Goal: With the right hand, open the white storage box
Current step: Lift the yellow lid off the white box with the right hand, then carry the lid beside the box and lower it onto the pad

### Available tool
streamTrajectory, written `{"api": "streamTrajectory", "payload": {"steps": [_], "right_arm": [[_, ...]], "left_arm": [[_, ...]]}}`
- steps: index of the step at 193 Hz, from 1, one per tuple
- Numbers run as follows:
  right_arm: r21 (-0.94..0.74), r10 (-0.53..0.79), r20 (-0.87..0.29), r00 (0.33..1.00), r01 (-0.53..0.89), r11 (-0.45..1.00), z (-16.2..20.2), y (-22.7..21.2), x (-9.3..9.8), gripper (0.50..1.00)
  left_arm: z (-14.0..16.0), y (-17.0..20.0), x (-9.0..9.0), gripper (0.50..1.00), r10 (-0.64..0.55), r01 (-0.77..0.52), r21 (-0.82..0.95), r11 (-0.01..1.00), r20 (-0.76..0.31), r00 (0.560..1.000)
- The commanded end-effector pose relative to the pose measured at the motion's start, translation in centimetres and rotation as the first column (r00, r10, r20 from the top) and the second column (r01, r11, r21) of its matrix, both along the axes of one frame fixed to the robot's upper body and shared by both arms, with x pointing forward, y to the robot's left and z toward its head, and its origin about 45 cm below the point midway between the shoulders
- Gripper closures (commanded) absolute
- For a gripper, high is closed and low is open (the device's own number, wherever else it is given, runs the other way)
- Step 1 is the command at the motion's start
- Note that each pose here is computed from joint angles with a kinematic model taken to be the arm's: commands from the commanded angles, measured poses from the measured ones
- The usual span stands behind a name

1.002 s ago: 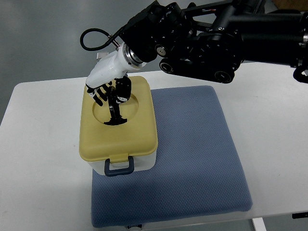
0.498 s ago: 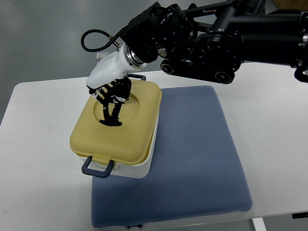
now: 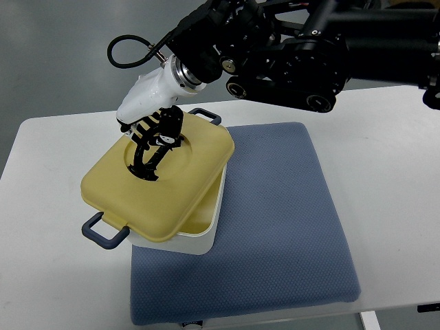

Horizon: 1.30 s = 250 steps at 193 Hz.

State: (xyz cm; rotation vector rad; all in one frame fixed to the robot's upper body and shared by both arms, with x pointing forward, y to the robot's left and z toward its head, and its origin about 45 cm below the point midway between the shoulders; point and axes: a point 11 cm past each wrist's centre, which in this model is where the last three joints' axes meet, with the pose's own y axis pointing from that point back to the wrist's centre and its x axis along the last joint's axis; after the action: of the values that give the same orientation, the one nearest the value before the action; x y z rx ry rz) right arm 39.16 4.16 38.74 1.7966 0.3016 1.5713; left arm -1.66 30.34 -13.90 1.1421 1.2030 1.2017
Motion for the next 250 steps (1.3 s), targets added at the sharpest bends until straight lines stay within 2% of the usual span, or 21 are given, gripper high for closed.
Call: {"api": "streamTrajectory", "payload": {"steps": [1,40,77,92,120,162,181,250], "right_arm": [[0.009,0.004,0.003,1.000,-0.004,1.000,1.0,0.1,0.0,1.000],[0.007,-0.014,0.021,1.000,0.014,1.000,4.3,-1.4,0.6,1.000],[0.014,-0.073,-0.012,0.997,0.073,0.997,9.0,-3.8,1.0,1.000],[0.051,-0.085,0.010,0.996,0.085,0.995,10.9,-4.5,1.2,1.000],[0.073,-0.118,0.034,0.992,0.115,0.991,12.5,-6.5,1.8,1.000],[0.017,-0.174,0.090,0.981,0.173,0.985,12.2,-9.8,3.4,1.000],[-0.072,-0.186,0.134,0.973,0.196,0.978,10.9,-12.1,4.3,1.000],[-0.299,-0.275,0.145,0.951,0.307,0.904,6.3,-19.6,6.2,1.000]], "left_arm": [[0.0,-0.1,0.0,0.500,0.000,0.000,-0.002,1.000,0.000,1.000],[0.0,-0.1,0.0,0.500,0.000,0.000,-0.002,1.000,0.000,1.000],[0.0,-0.1,0.0,0.500,-0.002,0.002,-0.002,1.000,-0.001,1.000],[0.0,-0.1,0.0,0.500,-0.002,0.002,-0.003,1.000,-0.001,1.000],[0.0,-0.1,0.0,0.500,-0.001,0.001,-0.003,1.000,0.000,1.000],[0.0,-0.1,0.0,0.500,-0.001,0.001,-0.002,1.000,0.000,1.000],[0.0,-0.1,0.0,0.500,-0.002,0.002,-0.002,1.000,-0.001,1.000],[0.0,-0.1,0.0,0.500,-0.001,0.001,-0.002,1.000,0.000,1.000]]}}
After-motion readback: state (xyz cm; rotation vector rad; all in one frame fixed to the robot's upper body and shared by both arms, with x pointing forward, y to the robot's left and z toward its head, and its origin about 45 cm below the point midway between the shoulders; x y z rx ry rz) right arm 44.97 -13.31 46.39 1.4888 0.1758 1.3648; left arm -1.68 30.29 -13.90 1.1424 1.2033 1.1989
